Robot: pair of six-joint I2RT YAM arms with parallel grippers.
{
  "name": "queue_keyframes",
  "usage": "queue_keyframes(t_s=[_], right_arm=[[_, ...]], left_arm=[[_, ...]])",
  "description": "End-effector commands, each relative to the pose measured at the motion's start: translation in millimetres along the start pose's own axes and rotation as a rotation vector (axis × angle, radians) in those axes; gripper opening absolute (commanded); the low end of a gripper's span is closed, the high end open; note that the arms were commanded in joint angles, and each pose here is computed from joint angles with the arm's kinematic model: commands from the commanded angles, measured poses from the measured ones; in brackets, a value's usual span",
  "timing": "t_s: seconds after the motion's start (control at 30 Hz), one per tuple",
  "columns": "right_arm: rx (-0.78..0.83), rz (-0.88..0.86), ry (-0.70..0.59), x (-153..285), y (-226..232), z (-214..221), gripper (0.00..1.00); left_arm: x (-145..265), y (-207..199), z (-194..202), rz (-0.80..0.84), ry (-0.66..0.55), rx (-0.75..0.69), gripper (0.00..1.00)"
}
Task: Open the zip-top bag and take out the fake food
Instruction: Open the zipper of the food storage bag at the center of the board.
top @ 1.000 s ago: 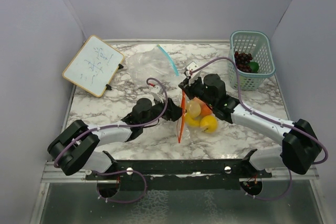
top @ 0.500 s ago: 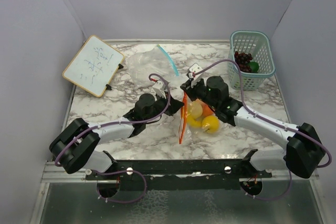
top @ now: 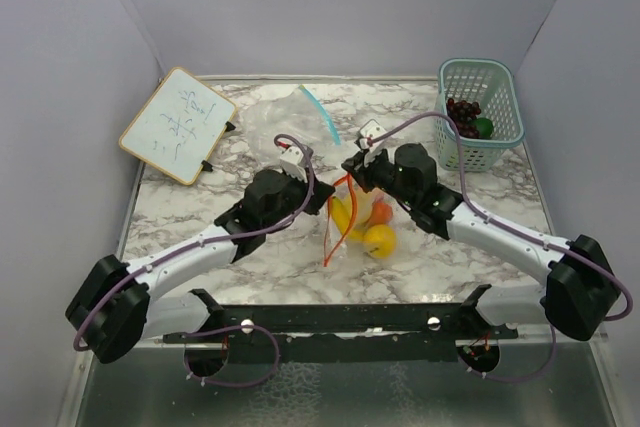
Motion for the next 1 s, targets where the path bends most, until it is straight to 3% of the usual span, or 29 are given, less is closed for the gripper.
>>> queue_keyframes(t_s=[0.0,0.27,0.47,0.67,0.73,0.87,0.97], right_arm=[[-0.014,-0.184,-0.099,-14,16,-41,0.02],[-0.071,-0.341,-0.165,-39,41,-64,0.06],[-0.066,-0.279,-0.155,-36,33,-66,0.07],[-0.057,-0.1,-0.023,-30,12,-40,0.5],[-0.055,-0.027,0.005,-20,3,-35,0.6],[-0.09,0.055,-0.002,11,-4,-30,0.62],[-0.15,-0.02,-0.042,33,9,-30,0.59]], left_arm=[[18,3,-40,-0.087,-0.085,-0.077,0.0],[52,-7,-95,-0.219,-0.157,-0.123,0.0],[61,-22,-119,-0.205,-0.2,-0.139,0.0],[17,-16,-96,-0.144,-0.129,-0.102,0.0],[1,-12,-84,-0.117,-0.104,-0.08,0.0],[-23,-5,-60,-0.082,-0.035,-0.036,0.0],[-32,-7,-49,-0.032,-0.024,0.014,0.0]])
Point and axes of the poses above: each gripper's point midway between its finger pads, its own x axis back along the fingers, its own y axis along the line the jaws close on, z = x × y, the point moved 5 cm from there along x, back along the fingers, and after that the axes turned 7 degrees about x, right-handed, at the moved point
